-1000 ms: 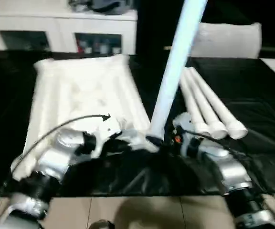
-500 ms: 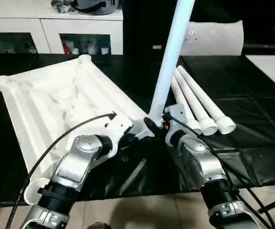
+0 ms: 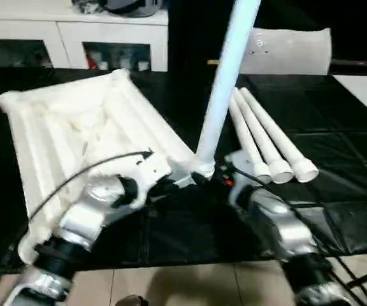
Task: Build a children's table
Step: Rotate leg to tighten
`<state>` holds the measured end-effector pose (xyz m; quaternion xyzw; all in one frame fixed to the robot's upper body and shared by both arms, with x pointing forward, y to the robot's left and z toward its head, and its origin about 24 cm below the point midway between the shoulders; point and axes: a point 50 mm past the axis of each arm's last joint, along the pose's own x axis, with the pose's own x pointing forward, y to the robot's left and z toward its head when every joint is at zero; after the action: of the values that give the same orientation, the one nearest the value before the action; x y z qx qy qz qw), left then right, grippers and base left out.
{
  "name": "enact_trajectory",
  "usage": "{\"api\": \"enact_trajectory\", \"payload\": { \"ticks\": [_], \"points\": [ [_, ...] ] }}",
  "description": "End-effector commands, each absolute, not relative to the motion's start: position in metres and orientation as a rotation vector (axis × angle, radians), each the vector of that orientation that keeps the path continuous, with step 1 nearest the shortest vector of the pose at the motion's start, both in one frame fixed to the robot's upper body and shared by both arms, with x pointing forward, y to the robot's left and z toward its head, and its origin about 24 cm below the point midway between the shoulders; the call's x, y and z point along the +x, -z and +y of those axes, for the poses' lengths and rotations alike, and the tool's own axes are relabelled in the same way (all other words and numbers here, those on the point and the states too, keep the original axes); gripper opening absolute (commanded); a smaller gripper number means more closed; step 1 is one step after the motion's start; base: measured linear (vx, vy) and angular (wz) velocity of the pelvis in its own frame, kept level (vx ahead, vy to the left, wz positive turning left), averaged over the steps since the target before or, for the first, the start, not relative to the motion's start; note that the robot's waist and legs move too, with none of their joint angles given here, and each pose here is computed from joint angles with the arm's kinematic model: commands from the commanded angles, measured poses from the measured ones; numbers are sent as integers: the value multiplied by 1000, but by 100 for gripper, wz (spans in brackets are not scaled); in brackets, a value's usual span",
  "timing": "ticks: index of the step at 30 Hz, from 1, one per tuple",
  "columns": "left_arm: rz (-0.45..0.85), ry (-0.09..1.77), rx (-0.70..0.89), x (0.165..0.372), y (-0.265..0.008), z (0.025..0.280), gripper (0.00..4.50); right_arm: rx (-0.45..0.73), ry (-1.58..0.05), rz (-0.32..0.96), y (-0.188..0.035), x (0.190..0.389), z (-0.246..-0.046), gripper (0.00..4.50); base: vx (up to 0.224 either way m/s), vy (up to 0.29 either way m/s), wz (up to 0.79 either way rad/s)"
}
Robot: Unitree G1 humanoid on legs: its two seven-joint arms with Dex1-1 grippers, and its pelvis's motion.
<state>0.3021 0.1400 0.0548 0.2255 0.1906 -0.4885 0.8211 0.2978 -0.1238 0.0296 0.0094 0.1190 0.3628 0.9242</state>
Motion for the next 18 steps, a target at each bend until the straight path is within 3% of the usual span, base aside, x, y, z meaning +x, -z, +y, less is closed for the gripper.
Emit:
{"api": "enact_trajectory", "payload": {
  "ticks": [1,2,8,18],
  "points": [
    [435,1089,515,301,-52,144,0,-10,-809,197,-42,297,-129,444,0,0,0],
    [433,1145,518,300,-54,146,0,-58,-858,202,-44,295,-138,444,0,0,0],
    [444,1317,560,293,-53,150,0,-103,-1011,198,-56,291,-148,444,0,0,0],
    [502,1545,643,287,-52,153,0,-221,-1220,232,-59,297,-138,444,0,0,0]
  ]
}}
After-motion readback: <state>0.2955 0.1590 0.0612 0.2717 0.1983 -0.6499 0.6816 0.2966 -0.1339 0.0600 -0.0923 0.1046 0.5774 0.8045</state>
